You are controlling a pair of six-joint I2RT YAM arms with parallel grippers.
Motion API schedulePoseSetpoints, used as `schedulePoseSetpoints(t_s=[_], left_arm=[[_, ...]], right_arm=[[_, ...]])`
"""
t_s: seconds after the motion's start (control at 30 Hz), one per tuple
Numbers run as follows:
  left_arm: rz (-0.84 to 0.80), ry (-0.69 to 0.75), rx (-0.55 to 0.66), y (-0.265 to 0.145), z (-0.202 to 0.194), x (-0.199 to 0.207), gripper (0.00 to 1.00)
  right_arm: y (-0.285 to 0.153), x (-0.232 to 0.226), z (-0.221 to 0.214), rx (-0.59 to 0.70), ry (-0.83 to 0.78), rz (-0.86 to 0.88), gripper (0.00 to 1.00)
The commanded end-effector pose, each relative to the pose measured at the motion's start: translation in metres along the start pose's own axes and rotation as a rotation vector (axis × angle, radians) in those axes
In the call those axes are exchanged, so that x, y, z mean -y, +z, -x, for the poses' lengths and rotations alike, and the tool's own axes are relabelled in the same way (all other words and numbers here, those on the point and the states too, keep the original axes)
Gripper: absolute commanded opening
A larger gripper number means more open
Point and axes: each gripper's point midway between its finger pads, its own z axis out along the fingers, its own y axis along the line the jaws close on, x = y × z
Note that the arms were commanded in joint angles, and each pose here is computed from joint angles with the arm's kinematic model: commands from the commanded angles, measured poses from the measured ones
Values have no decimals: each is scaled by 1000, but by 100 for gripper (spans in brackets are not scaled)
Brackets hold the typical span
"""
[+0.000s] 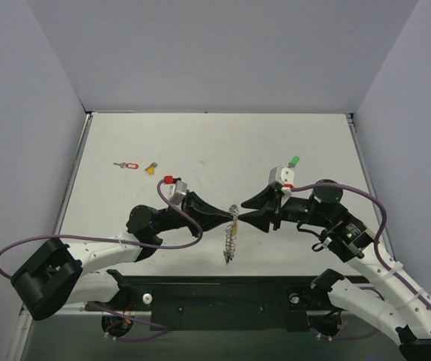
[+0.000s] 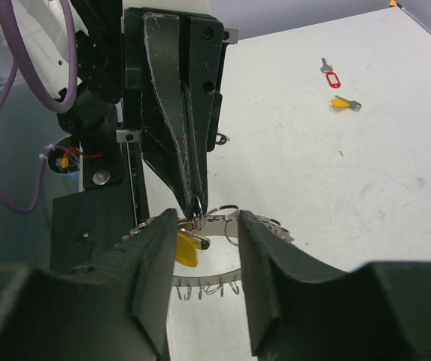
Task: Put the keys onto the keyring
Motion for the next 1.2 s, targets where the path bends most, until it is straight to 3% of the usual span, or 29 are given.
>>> schedulePoseSetpoints(t_s=[0.0,0.6,1.17], left_arm=[[-188,215,214,4,62,45,0],[-186,225,256,2,69,47,0],[-193,231,265,-1,72,52,0]], right_arm=[[3,-14,-3,-3,-28,100,30],[13,-21,-23,-70,-57,178,10],[19,-14,-27,-87,-35,155,11]])
